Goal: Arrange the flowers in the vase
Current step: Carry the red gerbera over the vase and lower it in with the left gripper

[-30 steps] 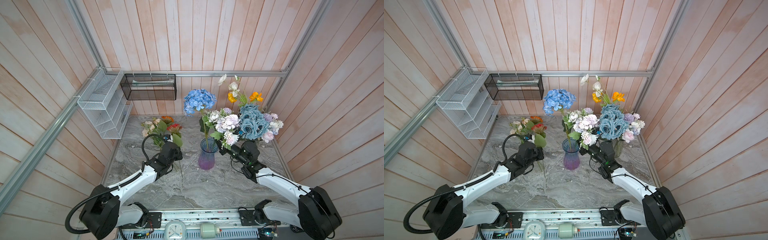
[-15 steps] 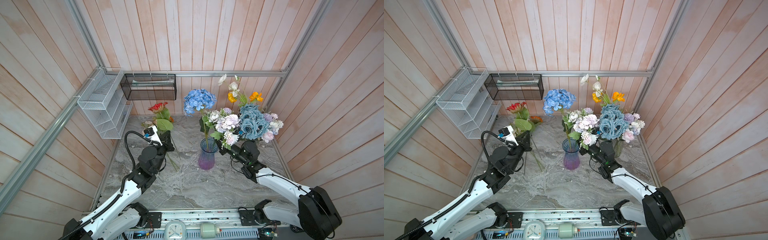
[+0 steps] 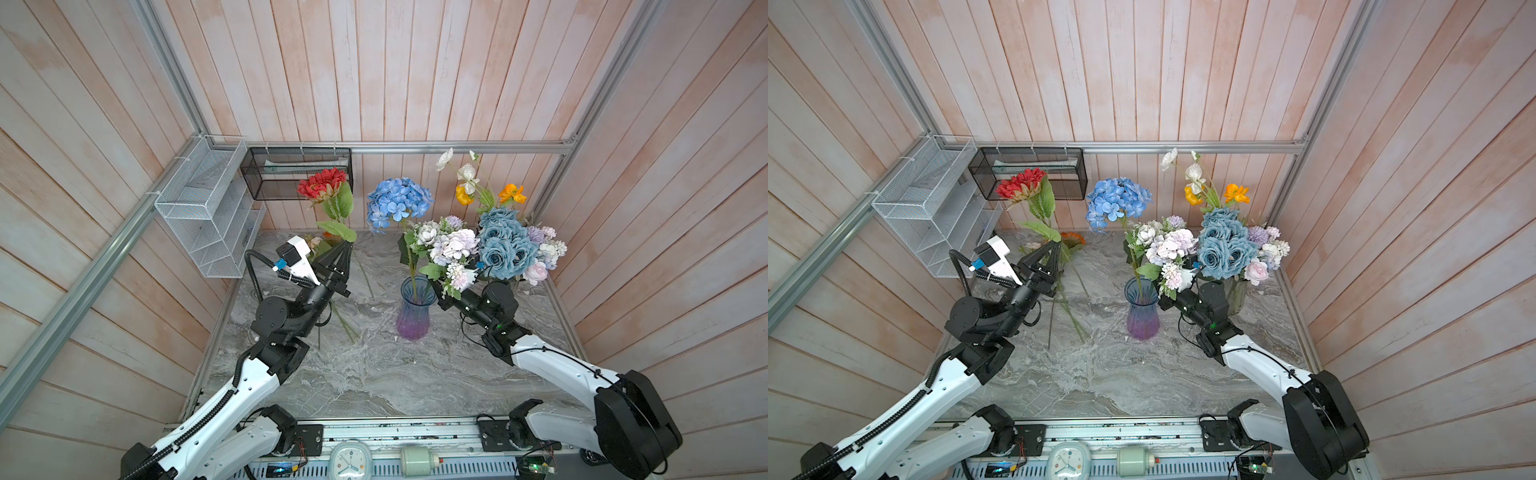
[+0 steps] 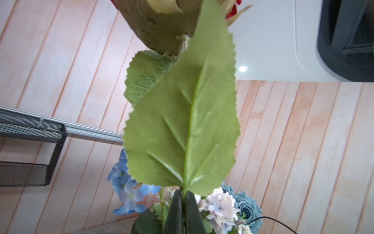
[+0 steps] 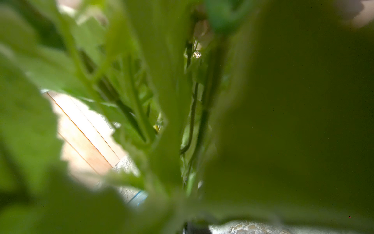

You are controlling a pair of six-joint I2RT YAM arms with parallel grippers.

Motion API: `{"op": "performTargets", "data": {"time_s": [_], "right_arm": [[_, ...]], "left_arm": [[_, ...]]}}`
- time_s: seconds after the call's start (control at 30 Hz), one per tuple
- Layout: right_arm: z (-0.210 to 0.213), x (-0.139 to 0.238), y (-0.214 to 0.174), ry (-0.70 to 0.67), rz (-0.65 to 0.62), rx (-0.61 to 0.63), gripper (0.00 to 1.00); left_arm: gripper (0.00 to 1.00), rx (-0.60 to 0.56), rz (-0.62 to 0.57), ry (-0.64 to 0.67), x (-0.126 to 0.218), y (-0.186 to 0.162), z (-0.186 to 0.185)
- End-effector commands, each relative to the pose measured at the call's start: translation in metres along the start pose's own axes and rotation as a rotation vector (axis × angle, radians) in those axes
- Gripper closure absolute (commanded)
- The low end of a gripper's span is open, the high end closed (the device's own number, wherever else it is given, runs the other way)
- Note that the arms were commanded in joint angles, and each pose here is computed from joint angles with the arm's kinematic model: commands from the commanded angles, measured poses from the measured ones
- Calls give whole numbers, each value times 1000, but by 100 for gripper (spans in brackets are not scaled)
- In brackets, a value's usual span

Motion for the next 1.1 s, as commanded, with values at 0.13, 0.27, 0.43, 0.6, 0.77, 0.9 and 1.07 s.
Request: {"op": "performTargets", "data": {"time_s": [0.13,0.27,0.43,0.6,0.77,0.9,1.07], "right_arm": [[0,-5,12,9,-38,26,88],[1,-6,10,18,-35,16,88],[1,-4,9,20,-33,8,88],[1,-3,11,11,-40,7,88],[2,-3,10,17,-40,1,88],[2,-1,9,20,-46,5,88],[2,0,7,20,-42,17,88]], "left_arm": [[100,-29,-3,-284,-15,-21,-58],[100,-53,13,-294,-28,-49,-56],[100,-97,51,-284,-44,-87,-48],[100,-118,53,-273,-55,-115,-39],[100,-154,57,-238,-65,-130,-28],[100,-157,79,-225,-69,-141,-23],[100,-193,50,-200,-73,-130,-24]]}}
Point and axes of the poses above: each gripper's point midway between its finger pads, its own x axis back along the fingers, its own z axis along the line the jaws close on, y = z × x, the point moved 1 cm from there along x, back along the fingers, and after that the axes turned 9 degrees about x, right-handed, at the moved point
